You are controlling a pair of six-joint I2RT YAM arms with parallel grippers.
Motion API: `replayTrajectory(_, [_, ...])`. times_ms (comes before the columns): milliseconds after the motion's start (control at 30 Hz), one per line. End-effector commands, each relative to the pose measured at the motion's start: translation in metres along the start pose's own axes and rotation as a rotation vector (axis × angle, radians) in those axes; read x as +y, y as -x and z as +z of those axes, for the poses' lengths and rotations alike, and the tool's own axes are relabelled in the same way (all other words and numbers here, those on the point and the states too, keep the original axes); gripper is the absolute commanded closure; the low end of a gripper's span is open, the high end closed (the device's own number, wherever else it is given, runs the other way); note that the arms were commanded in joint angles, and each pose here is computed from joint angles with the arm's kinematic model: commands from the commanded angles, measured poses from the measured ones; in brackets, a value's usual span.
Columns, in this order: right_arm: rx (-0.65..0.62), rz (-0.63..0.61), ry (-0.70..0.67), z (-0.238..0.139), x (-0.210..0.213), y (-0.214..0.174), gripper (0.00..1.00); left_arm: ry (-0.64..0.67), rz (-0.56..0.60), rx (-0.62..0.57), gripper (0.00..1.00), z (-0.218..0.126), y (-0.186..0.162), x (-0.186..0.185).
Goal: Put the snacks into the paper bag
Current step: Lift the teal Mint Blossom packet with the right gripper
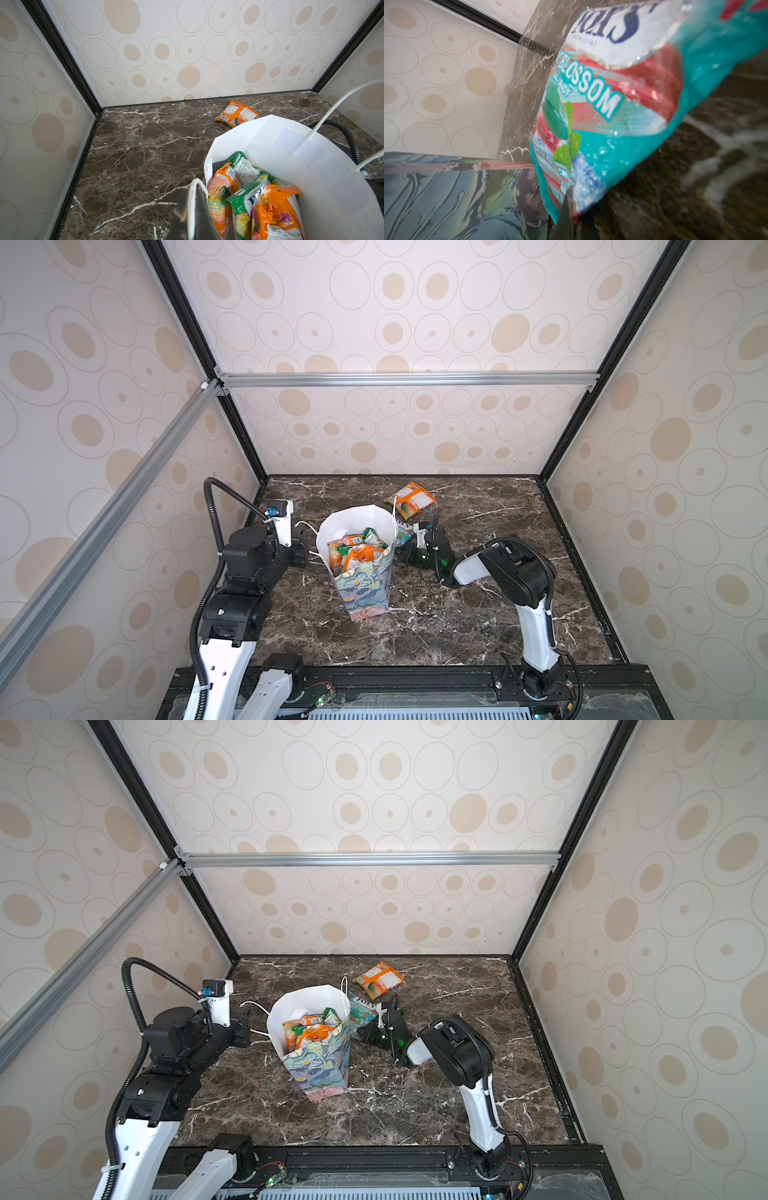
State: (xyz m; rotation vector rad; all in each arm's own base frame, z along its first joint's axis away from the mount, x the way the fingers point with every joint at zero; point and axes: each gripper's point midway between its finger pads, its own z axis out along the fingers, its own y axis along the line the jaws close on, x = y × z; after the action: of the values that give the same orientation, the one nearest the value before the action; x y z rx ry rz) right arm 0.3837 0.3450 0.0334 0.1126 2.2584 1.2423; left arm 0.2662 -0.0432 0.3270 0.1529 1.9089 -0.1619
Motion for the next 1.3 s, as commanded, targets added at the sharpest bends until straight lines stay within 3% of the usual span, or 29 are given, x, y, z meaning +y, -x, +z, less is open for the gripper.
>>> replayTrajectory(0, [0.006, -0.019, -0.048, -0.011, -0.005, -0.005, 1.0, -0.008, 0.024, -0.028, 0.94, -0.003, 0.009, -0.002])
replayTrajectory(700, [0.041, -0.183, -0.135, -0.066, 0.034, 0.012, 1.0, -0.031, 0.024, -0.022, 0.95, -0.001, 0.011, -0.006])
replayTrajectory(1267, [-0.045, -0.353, -0.169, -0.125, 0.086, 0.047, 1.0, -0.029, 0.025, -0.018, 0.95, -0.001, 0.01, -0.005])
